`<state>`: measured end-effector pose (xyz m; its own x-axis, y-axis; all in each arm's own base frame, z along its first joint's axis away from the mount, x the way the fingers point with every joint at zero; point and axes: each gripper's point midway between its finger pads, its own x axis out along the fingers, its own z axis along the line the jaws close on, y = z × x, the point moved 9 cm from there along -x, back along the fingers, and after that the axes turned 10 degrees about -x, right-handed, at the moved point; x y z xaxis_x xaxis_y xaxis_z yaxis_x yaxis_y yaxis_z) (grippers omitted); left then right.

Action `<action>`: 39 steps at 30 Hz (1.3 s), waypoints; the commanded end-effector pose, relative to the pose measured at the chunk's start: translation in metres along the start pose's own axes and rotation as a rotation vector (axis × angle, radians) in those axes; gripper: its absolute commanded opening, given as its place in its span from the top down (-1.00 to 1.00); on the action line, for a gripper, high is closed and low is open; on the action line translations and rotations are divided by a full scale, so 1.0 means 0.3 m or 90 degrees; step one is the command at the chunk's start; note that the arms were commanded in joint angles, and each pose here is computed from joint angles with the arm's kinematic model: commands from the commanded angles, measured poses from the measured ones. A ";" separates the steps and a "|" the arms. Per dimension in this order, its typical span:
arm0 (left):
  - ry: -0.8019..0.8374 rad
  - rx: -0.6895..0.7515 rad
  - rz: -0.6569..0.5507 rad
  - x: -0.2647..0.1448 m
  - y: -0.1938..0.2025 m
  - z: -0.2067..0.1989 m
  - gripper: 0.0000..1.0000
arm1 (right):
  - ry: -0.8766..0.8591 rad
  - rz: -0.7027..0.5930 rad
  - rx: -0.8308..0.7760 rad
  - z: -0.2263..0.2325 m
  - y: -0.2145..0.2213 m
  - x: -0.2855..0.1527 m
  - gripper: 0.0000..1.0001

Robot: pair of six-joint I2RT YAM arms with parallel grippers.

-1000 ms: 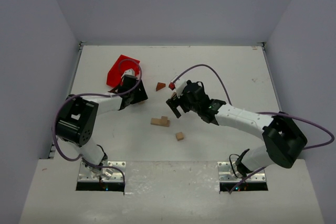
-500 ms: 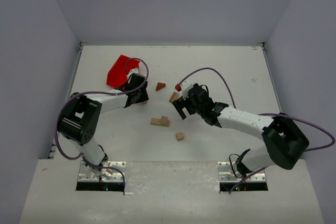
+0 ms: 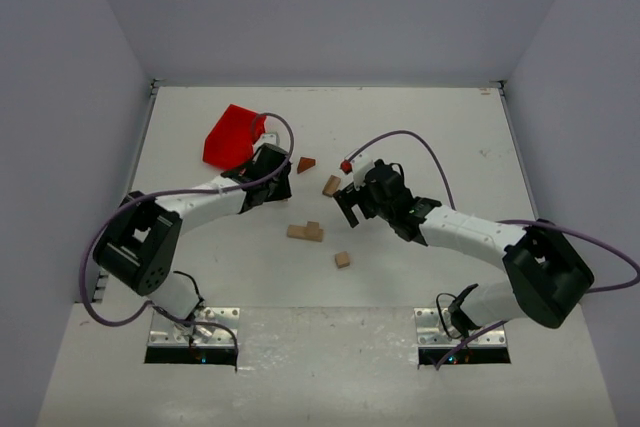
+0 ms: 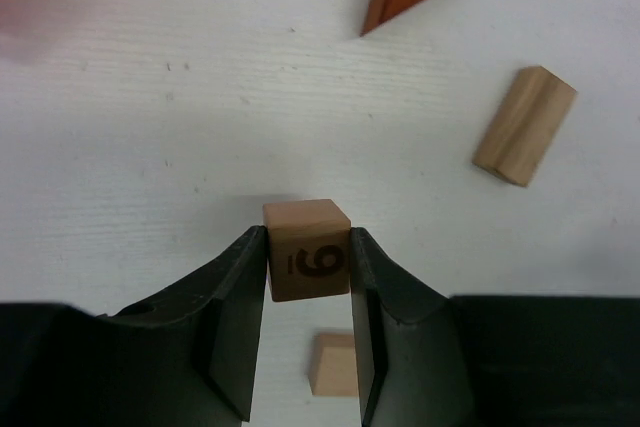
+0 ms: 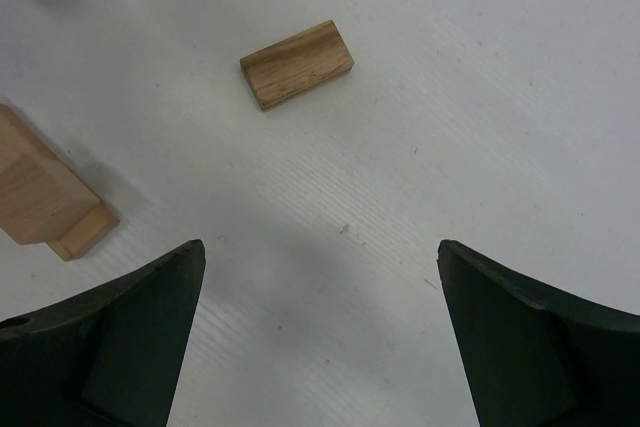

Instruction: Build the wood block tower

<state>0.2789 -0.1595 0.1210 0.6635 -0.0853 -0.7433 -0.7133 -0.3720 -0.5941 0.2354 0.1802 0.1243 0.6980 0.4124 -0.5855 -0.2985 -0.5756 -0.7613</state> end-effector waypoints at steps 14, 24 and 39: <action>0.053 0.024 0.035 -0.197 0.152 -0.066 0.91 | 0.013 -0.065 0.029 -0.033 -0.043 -0.030 -0.97; 0.061 0.013 0.062 -0.200 0.198 -0.064 0.92 | 0.019 -0.054 0.026 -0.036 -0.038 -0.023 -0.97; 0.077 0.023 0.066 -0.177 0.208 -0.078 0.93 | 0.028 -0.045 0.022 -0.041 -0.032 -0.022 -0.97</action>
<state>0.2019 -0.1911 0.1263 0.5857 -0.1833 -0.7896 -0.7957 -0.3153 -0.5171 0.2356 0.1734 0.1299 0.7084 0.4268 -0.5621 -0.2960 -0.5434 -0.7856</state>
